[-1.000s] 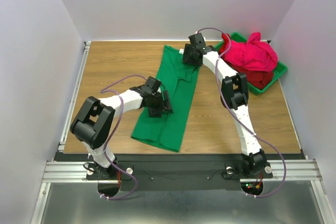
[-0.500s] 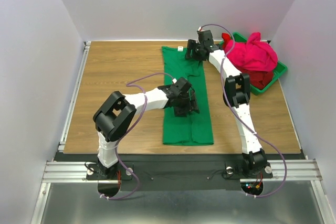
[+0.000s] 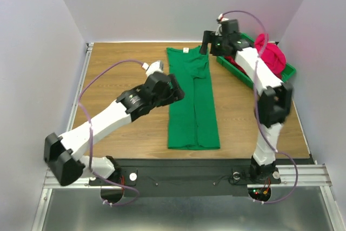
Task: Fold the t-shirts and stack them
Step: Fold the tshirt
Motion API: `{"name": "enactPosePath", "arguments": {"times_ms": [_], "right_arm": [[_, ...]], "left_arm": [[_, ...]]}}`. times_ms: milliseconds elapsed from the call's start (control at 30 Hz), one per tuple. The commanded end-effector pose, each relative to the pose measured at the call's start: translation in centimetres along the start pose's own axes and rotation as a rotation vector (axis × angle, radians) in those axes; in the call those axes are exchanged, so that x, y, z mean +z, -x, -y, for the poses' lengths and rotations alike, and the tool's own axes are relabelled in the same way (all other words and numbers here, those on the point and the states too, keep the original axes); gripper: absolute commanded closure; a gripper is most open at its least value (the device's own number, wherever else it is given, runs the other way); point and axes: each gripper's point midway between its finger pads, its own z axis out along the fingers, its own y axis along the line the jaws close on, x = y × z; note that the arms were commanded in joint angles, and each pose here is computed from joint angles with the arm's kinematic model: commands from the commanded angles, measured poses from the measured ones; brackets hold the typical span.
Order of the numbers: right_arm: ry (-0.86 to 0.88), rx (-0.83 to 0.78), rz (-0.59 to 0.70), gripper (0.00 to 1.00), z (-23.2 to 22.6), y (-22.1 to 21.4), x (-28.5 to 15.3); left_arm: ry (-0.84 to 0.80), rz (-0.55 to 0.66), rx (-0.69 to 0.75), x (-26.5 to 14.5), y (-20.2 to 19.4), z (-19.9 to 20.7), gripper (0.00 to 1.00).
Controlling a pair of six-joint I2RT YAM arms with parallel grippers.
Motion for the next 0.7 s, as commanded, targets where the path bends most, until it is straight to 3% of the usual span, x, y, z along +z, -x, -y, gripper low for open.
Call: {"name": "enactPosePath", "arguments": {"times_ms": [0, 33, 67, 167, 233, 300, 467, 667], "right_arm": [[0.009, 0.044, 0.036, 0.12, -1.1, -2.2, -8.4], [0.025, 0.079, 0.060, 0.13, -1.7, -2.7, -11.5], [-0.004, 0.102, -0.049, 0.14, -0.6, -8.3, -11.5], [-0.010, 0.186, -0.108, 0.19, -0.5, -14.3, -15.4], [-0.061, 0.242, -0.248, 0.24, 0.5, -21.4, -16.6], [-0.078, 0.262, -0.306, 0.26, 0.7, -25.2, -18.6], [-0.137, 0.342, -0.381, 0.30, 1.8, -29.9, -20.6], [-0.245, 0.340, -0.477, 0.34, 3.2, -32.8, -20.3]], "left_arm": [[0.170, -0.112, 0.074, -0.5, -5.4, -7.1, 0.21], [0.174, -0.132, 0.072, -0.7, -6.1, -7.5, 0.21], [0.194, -0.158, 0.081, -1.0, -7.2, -8.7, 0.21], [0.224, -0.201, 0.096, -1.1, -9.5, -10.4, 0.22], [0.222, -0.218, 0.076, -1.2, -10.5, -10.8, 0.22], [0.214, -0.234, 0.055, -1.1, -11.6, -11.2, 0.22], [0.188, -0.247, 0.002, -0.9, -13.2, -11.6, 0.22], [0.214, -0.284, 0.061, -0.1, -13.7, -11.7, 0.23]]}}
